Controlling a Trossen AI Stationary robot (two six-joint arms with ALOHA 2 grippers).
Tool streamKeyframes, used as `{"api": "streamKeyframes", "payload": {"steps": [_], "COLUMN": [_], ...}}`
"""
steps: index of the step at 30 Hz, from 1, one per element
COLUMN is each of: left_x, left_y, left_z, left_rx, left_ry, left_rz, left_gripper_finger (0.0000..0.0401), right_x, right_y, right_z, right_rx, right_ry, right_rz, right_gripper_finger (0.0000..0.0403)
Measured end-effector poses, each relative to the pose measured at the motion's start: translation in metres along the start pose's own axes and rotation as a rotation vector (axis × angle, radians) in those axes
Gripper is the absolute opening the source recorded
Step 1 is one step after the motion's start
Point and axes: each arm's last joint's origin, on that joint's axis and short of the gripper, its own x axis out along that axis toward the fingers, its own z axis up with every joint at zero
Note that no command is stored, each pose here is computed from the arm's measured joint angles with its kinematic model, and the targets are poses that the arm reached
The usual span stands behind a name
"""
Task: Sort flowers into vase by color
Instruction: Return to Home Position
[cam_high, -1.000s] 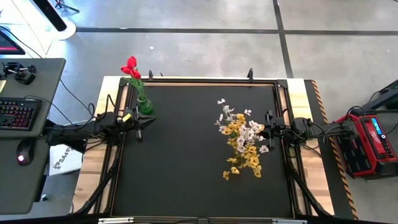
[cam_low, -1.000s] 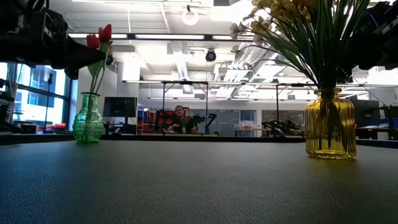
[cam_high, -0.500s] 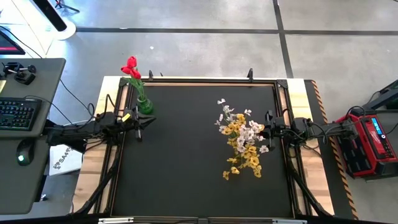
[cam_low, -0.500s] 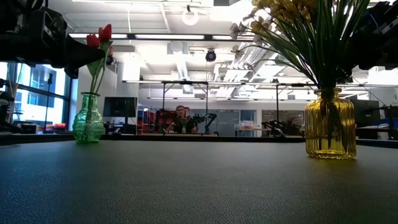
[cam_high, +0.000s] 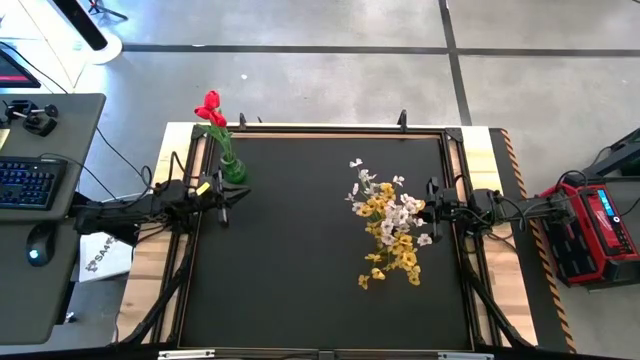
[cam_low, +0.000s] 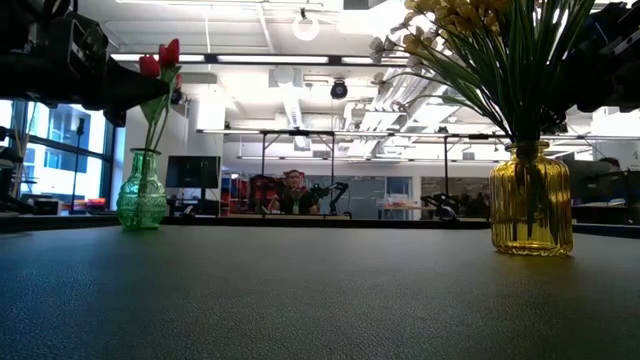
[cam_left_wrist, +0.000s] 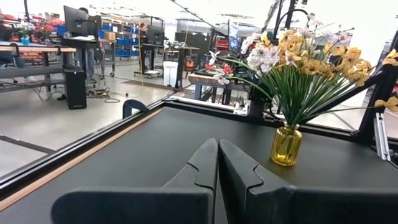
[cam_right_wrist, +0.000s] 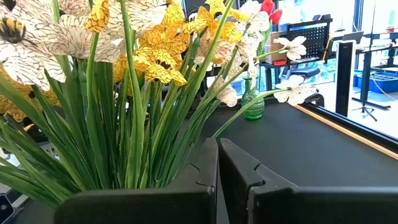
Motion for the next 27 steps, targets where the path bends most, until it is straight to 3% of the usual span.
{"api": "streamKeyframes", "payload": {"steps": [27], "left_x": [0.0000], "left_y": [-0.0001], "left_z": [0.0000], "left_rx": [0.008], "left_ry": [0.000], "left_rz": [-0.003], "left_gripper_finger": [0.0001], "right_x": [0.0000], "right_y": [0.0000], "right_z": [0.0000], "right_rx": [0.000], "right_ry": [0.000], "right_rz": [0.000], "right_gripper_finger": [0.0000]}}
